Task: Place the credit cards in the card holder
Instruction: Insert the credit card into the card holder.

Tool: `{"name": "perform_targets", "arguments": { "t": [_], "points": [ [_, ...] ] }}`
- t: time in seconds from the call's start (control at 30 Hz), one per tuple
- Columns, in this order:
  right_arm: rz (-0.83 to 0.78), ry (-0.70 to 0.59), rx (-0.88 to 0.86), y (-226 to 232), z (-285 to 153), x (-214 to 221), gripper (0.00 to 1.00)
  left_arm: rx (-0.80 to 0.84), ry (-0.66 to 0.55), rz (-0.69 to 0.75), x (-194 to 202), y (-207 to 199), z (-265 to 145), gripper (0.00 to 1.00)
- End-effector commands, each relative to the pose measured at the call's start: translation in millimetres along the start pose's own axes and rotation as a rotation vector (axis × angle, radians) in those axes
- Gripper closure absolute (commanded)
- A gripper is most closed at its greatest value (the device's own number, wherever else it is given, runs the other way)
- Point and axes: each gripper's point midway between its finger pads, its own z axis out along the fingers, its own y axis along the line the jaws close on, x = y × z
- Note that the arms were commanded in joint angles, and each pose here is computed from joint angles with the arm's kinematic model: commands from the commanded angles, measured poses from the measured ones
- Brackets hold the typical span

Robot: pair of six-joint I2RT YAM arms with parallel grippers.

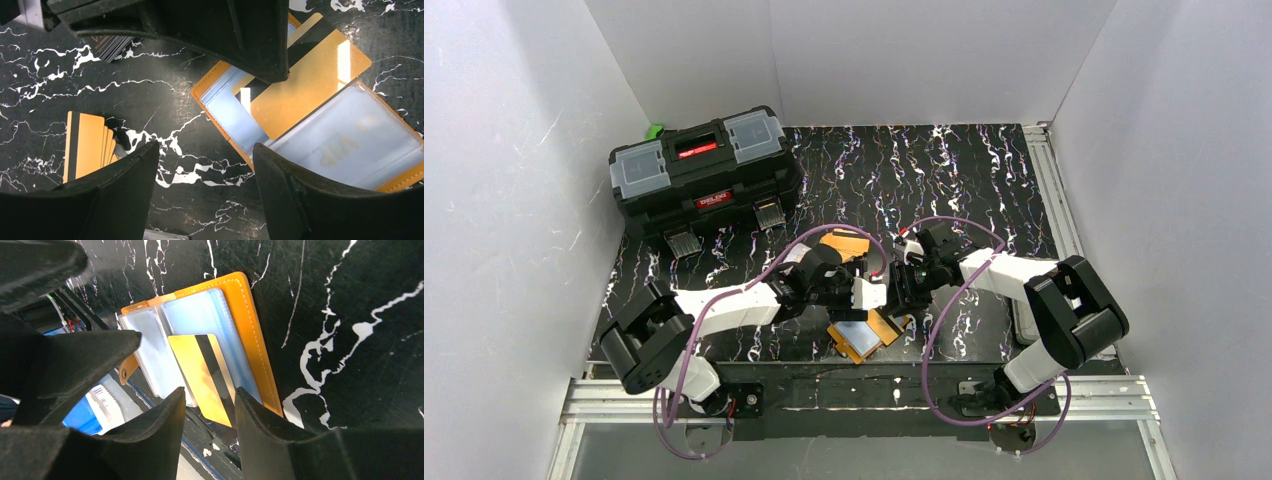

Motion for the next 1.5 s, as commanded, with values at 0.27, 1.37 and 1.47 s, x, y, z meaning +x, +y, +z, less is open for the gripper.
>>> {"name": "perform_targets", "arguments": {
  "t": [0.27,1.37,1.47],
  "points": [
    [0.004,0.023,-0.072,2,7,10,0.56,0.029,0.013,-0.008,5,-8,22,0.37],
    [0.070,0.013,-0.046,-9,-6,36,0.50,0.095,-0.038,-0.011,-5,-30,-1,0.41],
    [0.072,0.019,-0.059,-8,-5,38,0.50,0.096,-0.022,0.009,3,-32,5,0.40]
  ]
}}
